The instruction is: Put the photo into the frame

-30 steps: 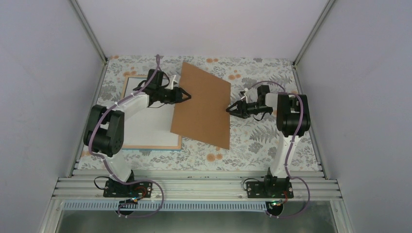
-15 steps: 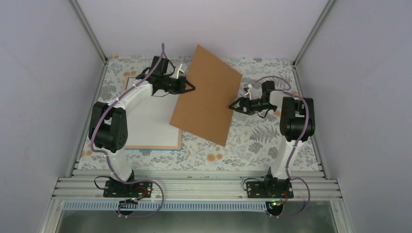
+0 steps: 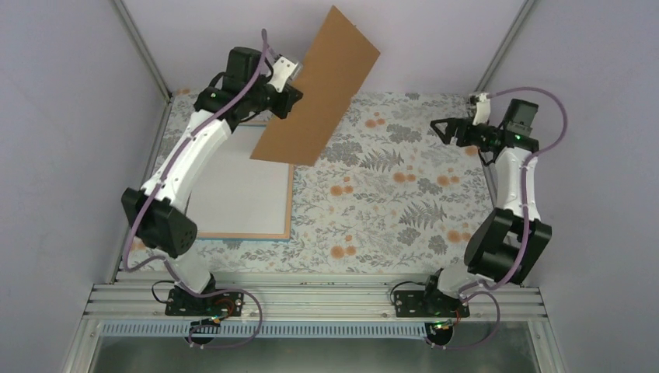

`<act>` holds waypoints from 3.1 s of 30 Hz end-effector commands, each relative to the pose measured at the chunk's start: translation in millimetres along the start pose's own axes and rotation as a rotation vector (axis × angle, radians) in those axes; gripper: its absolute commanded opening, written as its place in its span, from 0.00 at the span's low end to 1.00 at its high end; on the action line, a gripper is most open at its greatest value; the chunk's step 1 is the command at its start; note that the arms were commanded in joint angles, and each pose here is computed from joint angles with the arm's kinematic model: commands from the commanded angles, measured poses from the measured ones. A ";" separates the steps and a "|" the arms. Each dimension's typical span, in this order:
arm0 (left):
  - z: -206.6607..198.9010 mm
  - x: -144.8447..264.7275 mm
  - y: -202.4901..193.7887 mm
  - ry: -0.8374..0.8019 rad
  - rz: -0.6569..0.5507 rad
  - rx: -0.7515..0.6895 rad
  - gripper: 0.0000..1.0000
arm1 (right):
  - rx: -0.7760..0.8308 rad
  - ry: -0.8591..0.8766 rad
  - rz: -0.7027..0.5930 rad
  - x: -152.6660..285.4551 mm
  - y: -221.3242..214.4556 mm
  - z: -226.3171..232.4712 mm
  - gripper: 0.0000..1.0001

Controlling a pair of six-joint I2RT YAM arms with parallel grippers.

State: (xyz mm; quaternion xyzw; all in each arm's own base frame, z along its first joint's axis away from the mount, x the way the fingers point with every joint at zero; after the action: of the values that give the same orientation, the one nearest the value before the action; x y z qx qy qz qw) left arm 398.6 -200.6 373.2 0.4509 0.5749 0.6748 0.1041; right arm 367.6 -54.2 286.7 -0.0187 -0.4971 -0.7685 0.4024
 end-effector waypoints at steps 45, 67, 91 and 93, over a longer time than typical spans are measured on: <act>-168.7 143.4 -177.4 0.384 -0.682 -2.307 0.02 | -0.053 0.731 0.484 -88.2 -67.0 149.4 0.95; -164.6 133.4 -187.1 0.389 -0.643 -2.312 0.07 | -0.180 0.940 0.482 -89.7 -87.7 179.8 0.10; -102.5 95.0 -208.6 0.458 -0.060 -1.843 1.00 | -0.431 0.872 0.172 -58.2 -41.4 67.1 0.04; -92.8 90.7 -199.3 0.470 0.004 -1.700 1.00 | -0.447 0.849 0.168 -56.9 -41.2 58.1 0.04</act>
State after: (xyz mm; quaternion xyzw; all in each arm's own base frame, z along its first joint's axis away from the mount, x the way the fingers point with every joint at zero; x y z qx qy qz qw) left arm 181.7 -147.7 236.8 0.0119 -0.2124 0.9058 0.3663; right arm 354.1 43.0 242.9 0.1035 -0.1816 -0.7434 0.6354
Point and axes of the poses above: each gripper's point midway between its finger pads, its own x axis back along the fingers, its own z axis along the line the jaws close on, y = z × x, the point moved 7 cm from there along x, back along the fingers, and after that the axes turned 6 degrees about -x, right-handed, at the moved point
